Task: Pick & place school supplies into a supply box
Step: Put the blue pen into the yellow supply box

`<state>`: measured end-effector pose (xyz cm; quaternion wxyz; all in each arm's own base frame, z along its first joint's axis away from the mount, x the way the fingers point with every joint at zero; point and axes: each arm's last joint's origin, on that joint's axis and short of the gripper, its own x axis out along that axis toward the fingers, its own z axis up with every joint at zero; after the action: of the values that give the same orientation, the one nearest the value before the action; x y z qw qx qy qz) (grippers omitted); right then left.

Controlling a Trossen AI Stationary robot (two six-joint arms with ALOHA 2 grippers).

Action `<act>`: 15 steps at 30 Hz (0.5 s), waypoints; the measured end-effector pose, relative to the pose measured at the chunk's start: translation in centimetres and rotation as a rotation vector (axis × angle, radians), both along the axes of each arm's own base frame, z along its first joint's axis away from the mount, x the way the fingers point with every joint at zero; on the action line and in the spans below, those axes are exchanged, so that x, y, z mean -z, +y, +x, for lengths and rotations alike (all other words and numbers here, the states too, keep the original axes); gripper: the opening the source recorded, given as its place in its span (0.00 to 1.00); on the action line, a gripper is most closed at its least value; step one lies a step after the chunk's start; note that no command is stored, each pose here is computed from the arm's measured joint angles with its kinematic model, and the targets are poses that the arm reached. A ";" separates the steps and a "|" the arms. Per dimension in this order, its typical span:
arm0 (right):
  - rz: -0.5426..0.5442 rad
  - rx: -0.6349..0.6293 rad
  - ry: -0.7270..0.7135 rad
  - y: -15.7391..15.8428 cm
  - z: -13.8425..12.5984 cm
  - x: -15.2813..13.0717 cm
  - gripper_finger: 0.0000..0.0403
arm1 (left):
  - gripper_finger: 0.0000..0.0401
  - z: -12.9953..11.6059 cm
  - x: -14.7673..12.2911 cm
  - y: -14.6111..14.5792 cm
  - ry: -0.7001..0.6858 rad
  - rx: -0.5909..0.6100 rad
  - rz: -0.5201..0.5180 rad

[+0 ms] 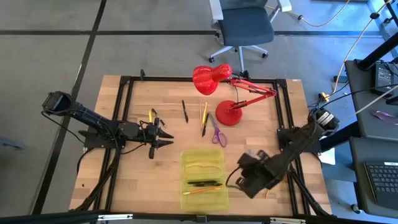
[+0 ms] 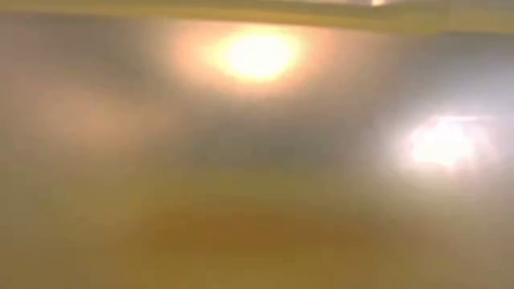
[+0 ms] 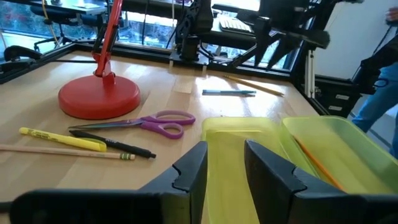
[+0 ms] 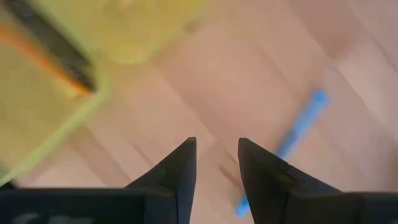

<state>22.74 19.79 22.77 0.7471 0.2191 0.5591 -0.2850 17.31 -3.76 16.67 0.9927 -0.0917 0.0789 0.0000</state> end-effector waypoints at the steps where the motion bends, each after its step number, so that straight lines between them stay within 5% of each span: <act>1: -0.009 0.056 0.012 0.1 -0.5 0.1 0.30 | 0.25 0.0 0.0 0.0 0.000 0.000 0.000; 4: -0.031 0.160 0.031 0.6 -1.3 0.5 0.30 | 0.24 0.0 0.1 0.0 0.006 -0.003 0.002; 15: -0.142 0.221 0.169 0.8 -1.8 2.6 0.30 | 0.24 0.0 0.1 0.0 0.007 -0.008 0.003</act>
<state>20.97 20.55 20.15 0.6751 0.2013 0.5708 -0.4217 17.30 -3.73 16.60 0.9925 -0.0903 0.0821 0.0042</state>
